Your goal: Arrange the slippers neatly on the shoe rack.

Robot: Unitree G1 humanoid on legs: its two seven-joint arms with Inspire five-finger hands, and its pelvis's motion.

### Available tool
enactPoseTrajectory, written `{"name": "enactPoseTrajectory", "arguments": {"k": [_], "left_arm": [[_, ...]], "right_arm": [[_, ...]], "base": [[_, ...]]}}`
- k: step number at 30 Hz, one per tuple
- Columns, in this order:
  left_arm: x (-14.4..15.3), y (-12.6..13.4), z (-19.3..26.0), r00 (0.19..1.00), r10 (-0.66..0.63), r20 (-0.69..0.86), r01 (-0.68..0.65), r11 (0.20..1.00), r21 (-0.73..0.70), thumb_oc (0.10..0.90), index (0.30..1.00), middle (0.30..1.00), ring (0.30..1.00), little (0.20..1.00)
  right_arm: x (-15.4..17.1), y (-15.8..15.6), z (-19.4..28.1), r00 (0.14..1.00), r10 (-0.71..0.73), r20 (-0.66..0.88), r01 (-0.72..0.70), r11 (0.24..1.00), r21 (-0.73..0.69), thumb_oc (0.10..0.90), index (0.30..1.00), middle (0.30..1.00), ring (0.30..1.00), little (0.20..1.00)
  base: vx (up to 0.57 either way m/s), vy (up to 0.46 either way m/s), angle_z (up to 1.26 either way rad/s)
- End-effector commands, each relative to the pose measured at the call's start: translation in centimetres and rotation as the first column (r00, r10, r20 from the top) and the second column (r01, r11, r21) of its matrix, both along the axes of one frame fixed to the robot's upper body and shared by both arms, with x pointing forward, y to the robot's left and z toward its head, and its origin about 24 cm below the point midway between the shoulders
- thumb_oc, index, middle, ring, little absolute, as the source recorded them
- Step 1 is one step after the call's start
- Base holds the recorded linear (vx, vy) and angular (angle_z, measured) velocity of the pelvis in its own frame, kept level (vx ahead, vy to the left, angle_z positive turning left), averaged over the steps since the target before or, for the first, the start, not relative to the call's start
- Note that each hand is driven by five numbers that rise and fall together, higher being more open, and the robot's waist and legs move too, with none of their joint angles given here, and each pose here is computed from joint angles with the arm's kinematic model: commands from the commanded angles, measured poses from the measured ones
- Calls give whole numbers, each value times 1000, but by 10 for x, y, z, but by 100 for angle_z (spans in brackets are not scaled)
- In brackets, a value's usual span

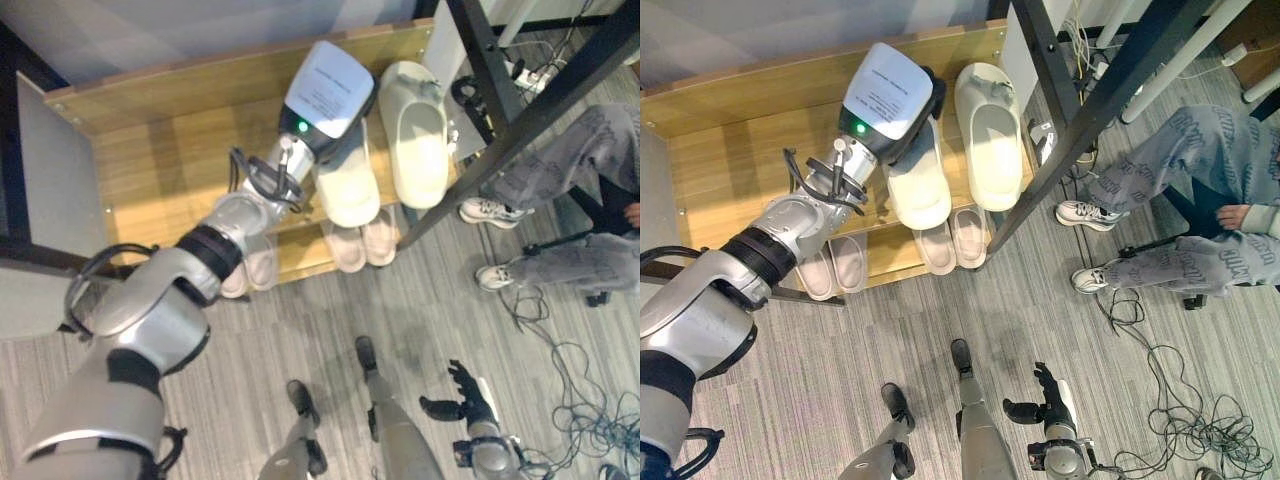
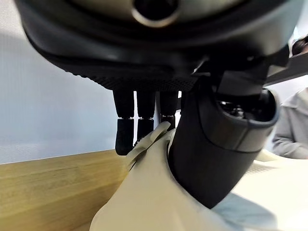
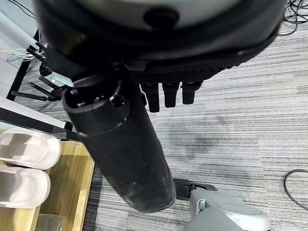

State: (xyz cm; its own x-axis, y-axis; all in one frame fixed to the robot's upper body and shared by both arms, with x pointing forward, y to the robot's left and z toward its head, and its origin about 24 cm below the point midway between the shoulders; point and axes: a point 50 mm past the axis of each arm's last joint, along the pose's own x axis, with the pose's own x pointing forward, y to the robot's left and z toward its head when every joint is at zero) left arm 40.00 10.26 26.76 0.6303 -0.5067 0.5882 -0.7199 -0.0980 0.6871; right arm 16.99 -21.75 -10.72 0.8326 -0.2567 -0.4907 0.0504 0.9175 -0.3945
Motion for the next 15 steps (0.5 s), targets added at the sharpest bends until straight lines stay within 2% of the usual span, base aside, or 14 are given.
{"name": "enactPoseTrajectory", "arguments": {"k": [1, 4, 5, 6, 7, 11, 15], "left_arm": [[-14, -11, 90, 964, -16, 267, 40, 996, -84, 400, 300, 300, 300, 300], [-16, -24, 95, 962, -44, 271, 72, 993, -93, 400, 300, 300, 300, 300], [-16, -29, 95, 963, -57, 264, 85, 991, -98, 538, 507, 507, 507, 507], [-16, -29, 95, 963, -57, 265, 85, 992, -98, 538, 507, 507, 507, 507], [-17, -36, 93, 965, -85, 248, 116, 987, -113, 800, 900, 900, 900, 900], [-17, -47, 87, 975, -149, 165, 182, 961, -208, 800, 900, 900, 900, 900], [-18, -50, 91, 974, -160, 163, 193, 957, -216, 800, 900, 900, 900, 900]], "right_arm": [[13, -25, 17, 996, -9, 90, 15, 998, -69, 800, 900, 900, 900, 900], [12, -24, 17, 996, -5, 87, 10, 998, -64, 800, 900, 900, 900, 900], [12, -24, 17, 996, -6, 88, 11, 998, -60, 800, 900, 900, 900, 900], [12, -24, 17, 996, -6, 88, 11, 998, -60, 800, 900, 900, 900, 900], [12, -25, 17, 996, -3, 87, 8, 998, -60, 800, 900, 900, 900, 900], [14, -25, 18, 996, -6, 84, 10, 998, -56, 800, 900, 900, 900, 900], [16, -25, 19, 996, -2, 86, 6, 999, -53, 800, 900, 900, 900, 900]], "base": [[13, 9, -5], [16, 10, -2], [0, 0, 0], [0, 0, 0], [0, 0, 0], [0, 0, 0], [0, 0, 0]]}}
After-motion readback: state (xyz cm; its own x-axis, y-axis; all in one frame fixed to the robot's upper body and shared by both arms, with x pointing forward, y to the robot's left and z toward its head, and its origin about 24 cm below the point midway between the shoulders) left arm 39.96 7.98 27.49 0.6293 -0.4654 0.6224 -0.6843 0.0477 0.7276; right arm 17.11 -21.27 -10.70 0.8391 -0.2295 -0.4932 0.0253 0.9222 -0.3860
